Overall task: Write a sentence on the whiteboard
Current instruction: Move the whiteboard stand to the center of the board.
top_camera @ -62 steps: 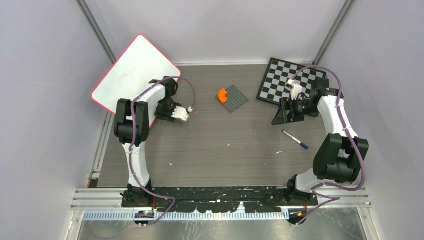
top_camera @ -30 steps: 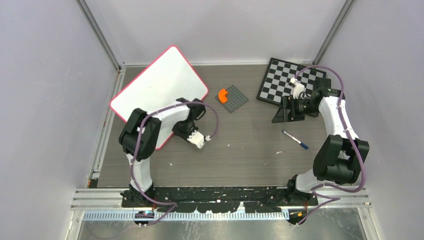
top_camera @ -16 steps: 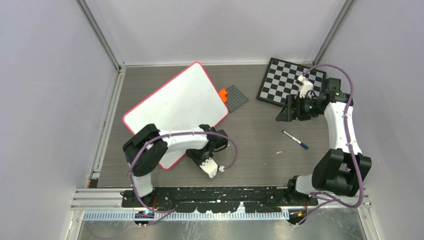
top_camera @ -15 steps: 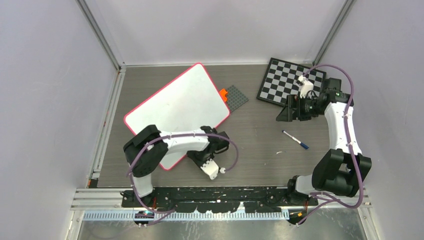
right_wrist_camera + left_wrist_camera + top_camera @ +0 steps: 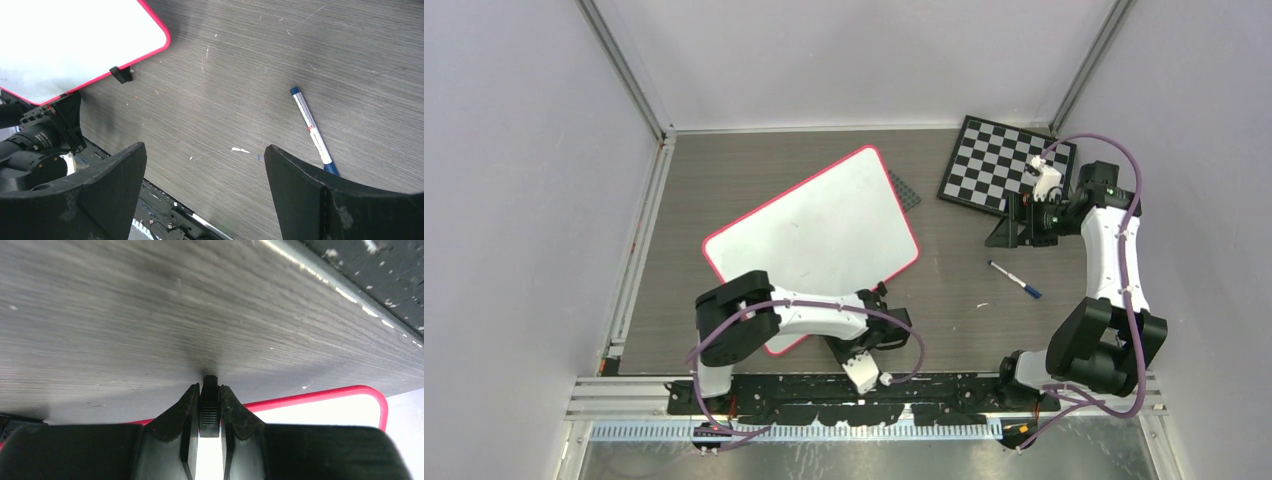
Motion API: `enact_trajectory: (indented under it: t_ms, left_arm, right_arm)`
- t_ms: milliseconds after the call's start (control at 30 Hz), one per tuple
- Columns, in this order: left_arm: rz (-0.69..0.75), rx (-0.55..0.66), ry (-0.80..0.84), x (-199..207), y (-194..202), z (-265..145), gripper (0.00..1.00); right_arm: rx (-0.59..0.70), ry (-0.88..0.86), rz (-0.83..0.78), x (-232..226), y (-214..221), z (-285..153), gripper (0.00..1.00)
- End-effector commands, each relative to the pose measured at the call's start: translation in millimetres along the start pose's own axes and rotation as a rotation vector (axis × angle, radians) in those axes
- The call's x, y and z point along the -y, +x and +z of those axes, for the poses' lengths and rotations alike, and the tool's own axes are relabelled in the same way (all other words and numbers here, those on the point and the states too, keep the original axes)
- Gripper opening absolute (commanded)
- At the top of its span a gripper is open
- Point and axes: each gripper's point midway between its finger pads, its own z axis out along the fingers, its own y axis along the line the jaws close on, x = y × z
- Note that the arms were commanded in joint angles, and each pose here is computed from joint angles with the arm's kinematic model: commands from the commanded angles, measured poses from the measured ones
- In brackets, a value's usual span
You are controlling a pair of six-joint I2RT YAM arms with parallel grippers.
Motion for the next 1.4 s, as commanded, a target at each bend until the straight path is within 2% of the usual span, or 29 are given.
enact_trajectory:
  t_ms: [0, 100, 233, 433, 533, 600, 633, 700, 867, 1000, 1200, 1367]
  left_arm:
    - [0.032, -0.020, -0.079, -20, -12, -18, 0.00]
    - [0.028, -0.016, -0.109, -28, -17, -22, 0.01]
    - [0.034, 0.000, -0.146, -32, -27, -28, 0.09]
    - [0.034, 0.013, -0.161, -28, -38, -38, 0.35]
    - [0.044, 0.017, -0.178, -23, -46, -46, 0.58]
    - [0.042, 0.010, -0.171, -19, -48, -52, 0.71]
    - [0.034, 0.014, -0.164, -15, -50, -56, 0.74]
    - [0.012, 0.068, -0.162, -13, -58, -69, 0.76]
    - [-0.092, 0.315, -0.132, 0, -87, -114, 0.82]
    - [-0.187, 0.483, -0.111, 3, -99, -145, 0.85]
    - [-0.444, 0.733, -0.057, -16, -83, -181, 0.84]
    - [-0.687, 0.882, -0.116, -42, -53, -212, 0.84]
  right_arm:
    - [0.010, 0.004, -0.038, -4, 0, -10, 0.92]
    - [-0.007, 0.008, -0.044, -2, 5, -11, 0.92]
    - [-0.028, 0.015, -0.054, 1, 10, -13, 0.92]
    - [-0.066, 0.005, -0.065, 1, 16, -13, 0.92]
    - [-0.087, 0.018, -0.073, 4, 21, -14, 0.92]
    - [-0.107, 0.026, -0.079, 6, 26, -14, 0.92]
    - [-0.117, 0.029, -0.087, 6, 29, -14, 0.92]
    - [-0.148, 0.039, -0.100, 9, 36, -15, 0.92]
    - [-0.222, 0.082, -0.141, 26, 52, -12, 0.91]
    - [-0.306, 0.146, -0.154, 55, 62, -4, 0.85]
    - [-0.429, 0.188, -0.180, 89, 61, 9, 0.72]
    - [-0.575, 0.186, -0.228, 108, 65, 26, 0.68]
